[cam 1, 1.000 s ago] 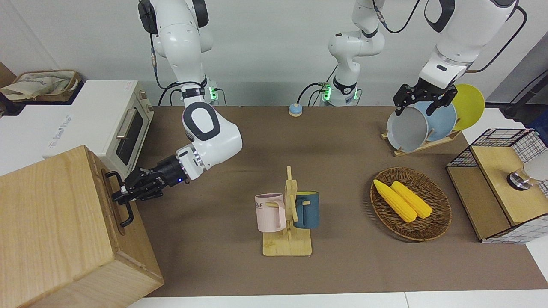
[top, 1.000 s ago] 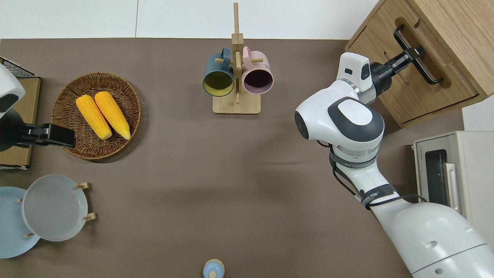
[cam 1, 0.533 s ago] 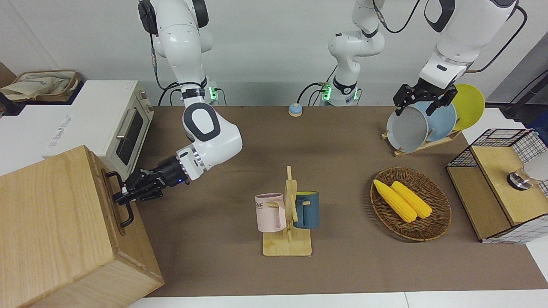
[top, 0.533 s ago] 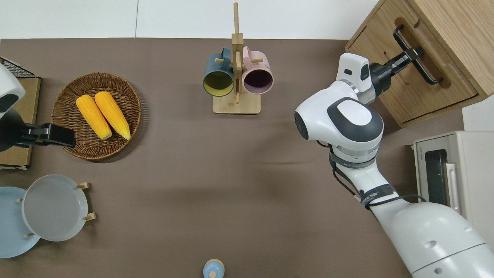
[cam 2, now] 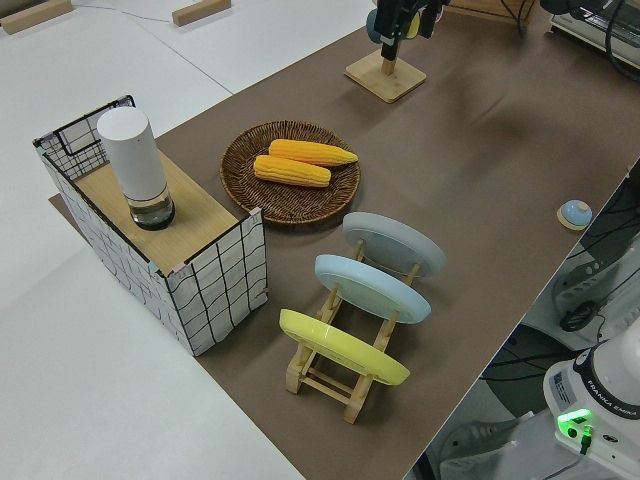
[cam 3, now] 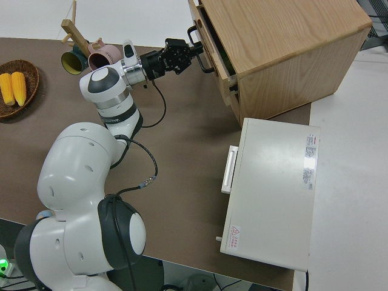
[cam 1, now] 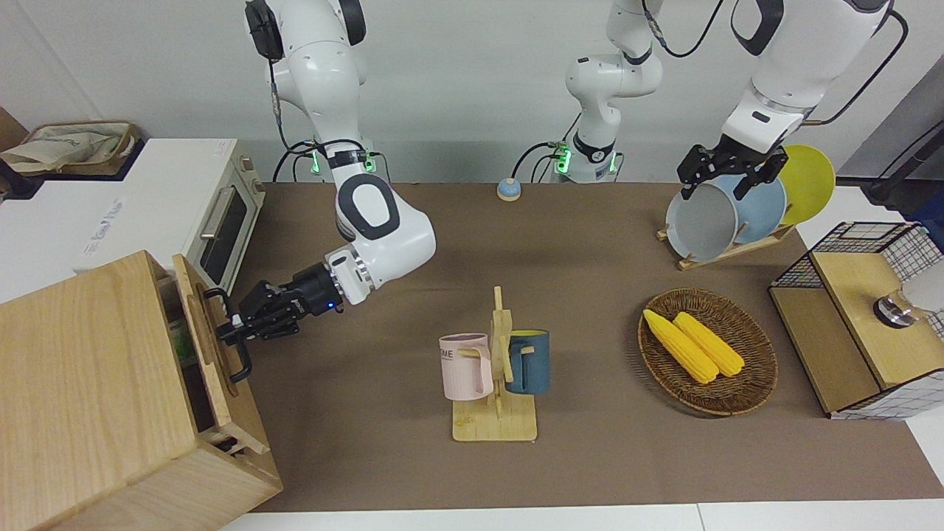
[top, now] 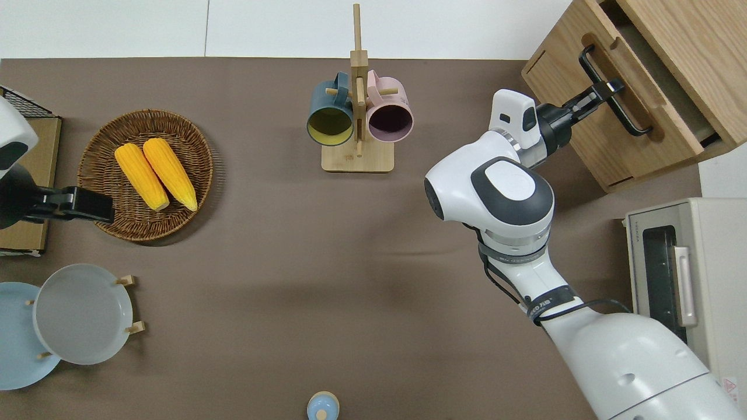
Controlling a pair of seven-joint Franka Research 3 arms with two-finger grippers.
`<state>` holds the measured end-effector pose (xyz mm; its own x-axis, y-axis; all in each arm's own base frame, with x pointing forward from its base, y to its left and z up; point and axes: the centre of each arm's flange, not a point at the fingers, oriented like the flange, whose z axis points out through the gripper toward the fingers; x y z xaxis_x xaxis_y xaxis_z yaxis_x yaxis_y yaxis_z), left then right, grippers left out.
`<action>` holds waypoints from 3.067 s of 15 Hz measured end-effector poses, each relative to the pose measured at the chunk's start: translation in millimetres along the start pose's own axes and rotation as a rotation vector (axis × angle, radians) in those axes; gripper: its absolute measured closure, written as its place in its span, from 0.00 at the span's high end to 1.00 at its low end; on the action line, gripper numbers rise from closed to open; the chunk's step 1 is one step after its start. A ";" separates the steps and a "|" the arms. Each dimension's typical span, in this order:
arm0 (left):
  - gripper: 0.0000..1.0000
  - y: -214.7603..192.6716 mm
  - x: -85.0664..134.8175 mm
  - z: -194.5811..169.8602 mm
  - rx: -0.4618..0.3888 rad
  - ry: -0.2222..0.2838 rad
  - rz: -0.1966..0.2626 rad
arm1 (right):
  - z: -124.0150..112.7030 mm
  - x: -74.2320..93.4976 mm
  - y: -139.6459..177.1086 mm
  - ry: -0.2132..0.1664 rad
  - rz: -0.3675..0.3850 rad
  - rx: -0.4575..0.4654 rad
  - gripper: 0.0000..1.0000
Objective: Slide drawer open with right arm
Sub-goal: 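Pull the drawer handle toward the robot with the right gripper, then open the right gripper and back it away from the handle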
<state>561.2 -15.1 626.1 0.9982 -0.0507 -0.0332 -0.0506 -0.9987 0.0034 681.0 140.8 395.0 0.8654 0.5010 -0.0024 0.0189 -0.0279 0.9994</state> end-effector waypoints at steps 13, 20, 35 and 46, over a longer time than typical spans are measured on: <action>1.00 0.0 0.0 0.0 0.000 0.000 0.000 | -147.6 8.1 -7.9 0.000 -0.003 -0.018 0.17; 1.00 0.0 0.0 0.0 0.000 0.000 0.000 | -198.5 6.4 -12.5 0.023 -0.007 -0.032 0.17; 1.00 0.0 0.0 0.0 0.000 0.000 0.000 | -239.5 17.2 -6.4 0.060 0.029 -0.039 0.59; 1.00 0.0 0.0 0.0 0.000 0.000 0.000 | -253.8 17.3 0.6 0.002 0.072 0.106 0.98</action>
<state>561.2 -15.1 626.1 0.9982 -0.0507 -0.0332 -0.0506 -0.9987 0.0034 568.9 369.0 404.1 0.8655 0.4961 0.0694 0.0097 -0.1550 0.9879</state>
